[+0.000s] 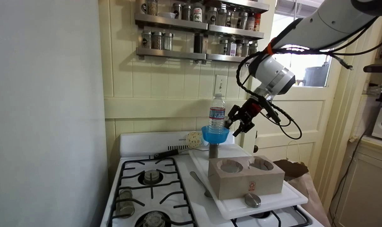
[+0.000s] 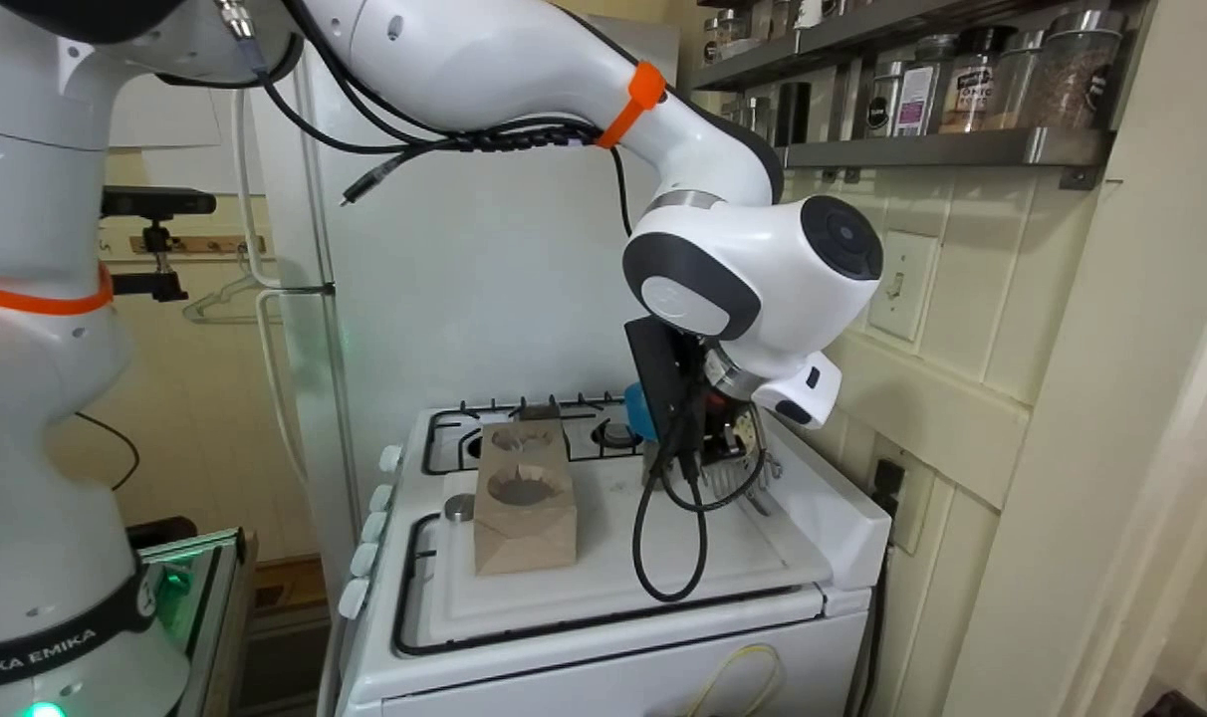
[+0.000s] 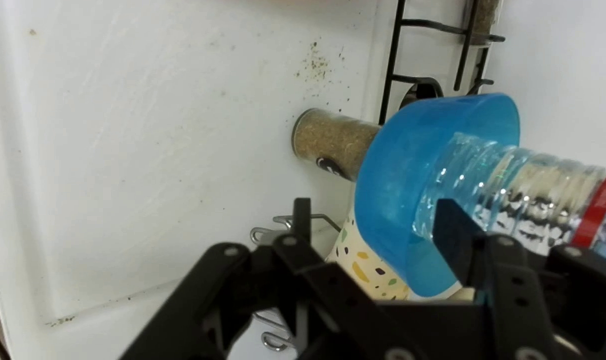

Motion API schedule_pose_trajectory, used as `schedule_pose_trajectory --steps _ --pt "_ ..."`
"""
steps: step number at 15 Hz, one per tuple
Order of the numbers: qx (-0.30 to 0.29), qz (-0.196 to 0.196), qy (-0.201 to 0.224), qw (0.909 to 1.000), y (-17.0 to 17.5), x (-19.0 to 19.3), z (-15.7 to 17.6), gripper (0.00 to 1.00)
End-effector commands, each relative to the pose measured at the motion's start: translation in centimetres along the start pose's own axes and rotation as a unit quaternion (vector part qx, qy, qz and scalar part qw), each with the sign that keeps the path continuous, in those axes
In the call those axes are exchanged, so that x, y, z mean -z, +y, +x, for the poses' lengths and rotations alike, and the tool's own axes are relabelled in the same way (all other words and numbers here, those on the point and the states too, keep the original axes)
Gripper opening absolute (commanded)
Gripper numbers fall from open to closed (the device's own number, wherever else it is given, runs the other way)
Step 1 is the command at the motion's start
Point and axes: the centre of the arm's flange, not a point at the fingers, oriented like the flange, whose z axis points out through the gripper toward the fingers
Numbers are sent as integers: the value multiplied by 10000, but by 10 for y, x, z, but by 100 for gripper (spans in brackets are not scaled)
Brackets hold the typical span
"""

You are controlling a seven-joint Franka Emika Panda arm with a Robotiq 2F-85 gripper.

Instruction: Remove the blue bowl from the bottle and put it on the tray

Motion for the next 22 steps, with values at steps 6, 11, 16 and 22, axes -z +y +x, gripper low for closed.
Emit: schedule_pose_trajectory --steps 6,11,16,22 --pt "-50 -80 55 9999 -5 -5 5 12" --pt "-9 -118 56 9999 -9 -6 4 2" --pt "-10 -129 107 9999 -10 -4 1 1" --pt "-144 -190 488 9985 -3 36 -21 1"
